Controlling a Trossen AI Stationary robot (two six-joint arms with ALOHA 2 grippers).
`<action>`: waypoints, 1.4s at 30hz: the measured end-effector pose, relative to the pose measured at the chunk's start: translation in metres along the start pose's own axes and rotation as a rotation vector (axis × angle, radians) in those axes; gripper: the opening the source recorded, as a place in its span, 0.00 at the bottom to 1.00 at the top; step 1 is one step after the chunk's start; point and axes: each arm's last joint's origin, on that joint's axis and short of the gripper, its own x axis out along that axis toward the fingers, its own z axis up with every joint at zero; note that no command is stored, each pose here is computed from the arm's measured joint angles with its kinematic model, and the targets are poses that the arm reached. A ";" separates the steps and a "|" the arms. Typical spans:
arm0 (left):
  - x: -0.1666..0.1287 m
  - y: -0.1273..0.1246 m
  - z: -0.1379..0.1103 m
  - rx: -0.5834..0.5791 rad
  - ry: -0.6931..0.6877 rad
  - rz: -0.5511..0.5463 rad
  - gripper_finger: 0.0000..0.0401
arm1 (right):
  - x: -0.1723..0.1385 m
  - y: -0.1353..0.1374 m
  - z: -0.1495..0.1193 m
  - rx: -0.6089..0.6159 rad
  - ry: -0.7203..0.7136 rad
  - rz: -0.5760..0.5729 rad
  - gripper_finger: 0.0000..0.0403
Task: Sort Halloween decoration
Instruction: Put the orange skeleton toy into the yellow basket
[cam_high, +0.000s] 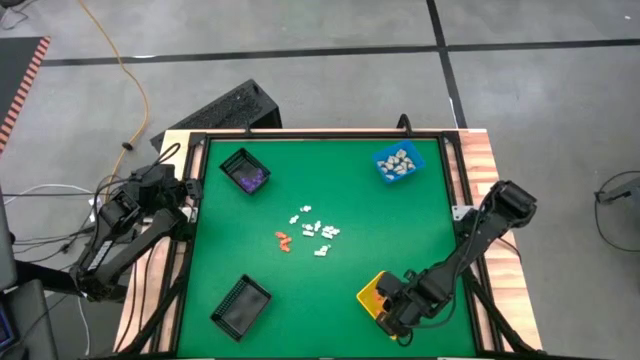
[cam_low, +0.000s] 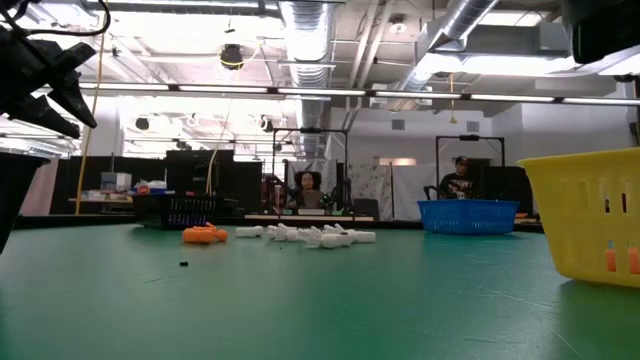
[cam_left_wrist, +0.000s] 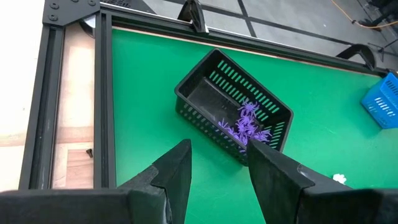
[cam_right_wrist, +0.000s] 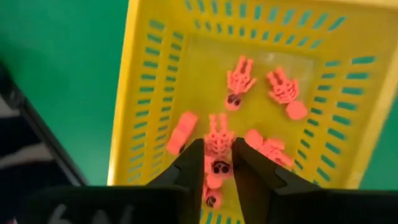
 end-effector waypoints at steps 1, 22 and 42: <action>0.000 0.000 0.000 0.001 0.000 0.000 0.36 | 0.000 0.000 0.001 -0.016 0.025 0.008 0.28; 0.000 0.000 0.000 0.004 0.005 -0.007 0.36 | -0.074 -0.017 0.167 -0.304 -0.370 0.196 0.46; 0.000 0.000 0.000 0.008 0.007 -0.010 0.36 | 0.007 0.008 0.302 -0.879 -0.535 0.129 0.46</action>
